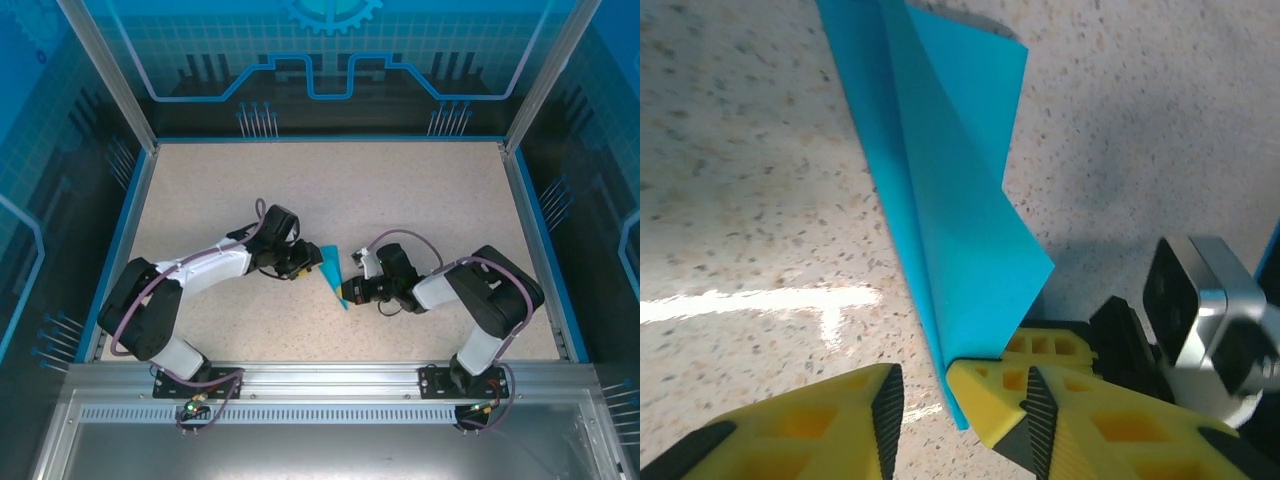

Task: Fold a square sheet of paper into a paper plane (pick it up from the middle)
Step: Fold the wing for the fifth time at the center of the table.

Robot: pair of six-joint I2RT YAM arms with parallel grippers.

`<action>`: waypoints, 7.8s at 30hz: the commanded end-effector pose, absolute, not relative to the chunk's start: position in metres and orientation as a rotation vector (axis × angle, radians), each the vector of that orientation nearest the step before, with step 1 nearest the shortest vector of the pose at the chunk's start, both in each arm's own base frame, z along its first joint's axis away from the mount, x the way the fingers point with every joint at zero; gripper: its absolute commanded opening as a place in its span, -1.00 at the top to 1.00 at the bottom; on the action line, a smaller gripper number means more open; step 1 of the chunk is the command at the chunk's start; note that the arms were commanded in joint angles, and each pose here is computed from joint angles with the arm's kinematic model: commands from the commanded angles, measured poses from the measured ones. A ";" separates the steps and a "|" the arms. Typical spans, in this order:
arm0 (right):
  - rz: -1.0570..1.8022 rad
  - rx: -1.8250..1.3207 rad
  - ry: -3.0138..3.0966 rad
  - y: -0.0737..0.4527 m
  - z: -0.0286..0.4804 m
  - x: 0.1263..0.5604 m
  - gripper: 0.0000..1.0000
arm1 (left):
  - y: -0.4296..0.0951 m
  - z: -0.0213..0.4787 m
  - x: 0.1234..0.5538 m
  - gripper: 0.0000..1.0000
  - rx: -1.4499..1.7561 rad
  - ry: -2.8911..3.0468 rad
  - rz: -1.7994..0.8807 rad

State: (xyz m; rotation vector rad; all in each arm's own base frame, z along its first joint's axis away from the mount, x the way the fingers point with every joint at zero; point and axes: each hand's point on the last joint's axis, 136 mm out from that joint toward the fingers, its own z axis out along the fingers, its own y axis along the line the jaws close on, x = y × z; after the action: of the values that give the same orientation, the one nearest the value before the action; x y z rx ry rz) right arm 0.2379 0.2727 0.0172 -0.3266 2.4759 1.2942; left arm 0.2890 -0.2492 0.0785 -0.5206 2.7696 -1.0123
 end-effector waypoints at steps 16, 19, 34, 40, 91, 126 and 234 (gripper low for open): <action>1.388 -0.042 2.681 0.258 -0.017 0.236 0.87 | -0.300 0.083 0.302 0.24 -0.263 2.593 -1.388; 1.375 -0.039 2.688 0.257 -0.019 0.236 0.86 | -0.304 0.079 0.305 0.24 -0.266 2.593 -1.404; 1.322 -0.037 2.731 0.254 -0.028 0.232 0.83 | -0.317 0.086 0.312 0.20 -0.214 2.541 -1.466; 1.309 -0.031 2.741 0.254 -0.029 0.233 0.81 | -0.315 0.070 0.314 0.20 -0.227 2.585 -1.414; 1.116 -0.179 2.807 0.263 0.026 0.227 0.63 | -0.309 0.020 0.301 0.21 -0.211 2.725 -1.323; 1.011 -0.200 2.985 0.246 -0.004 0.179 0.81 | -0.310 0.018 0.300 0.22 -0.227 2.749 -1.307; 1.207 0.021 2.737 0.275 0.040 0.231 0.69 | -0.314 0.010 0.293 0.24 -0.222 2.805 -1.285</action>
State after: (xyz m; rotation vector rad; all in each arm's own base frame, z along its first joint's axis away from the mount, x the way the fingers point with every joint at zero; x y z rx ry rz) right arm 0.2212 0.2757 0.0503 -0.0537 2.7260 1.2299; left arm 0.2972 -0.3179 0.0282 -0.2007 2.7371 -1.3573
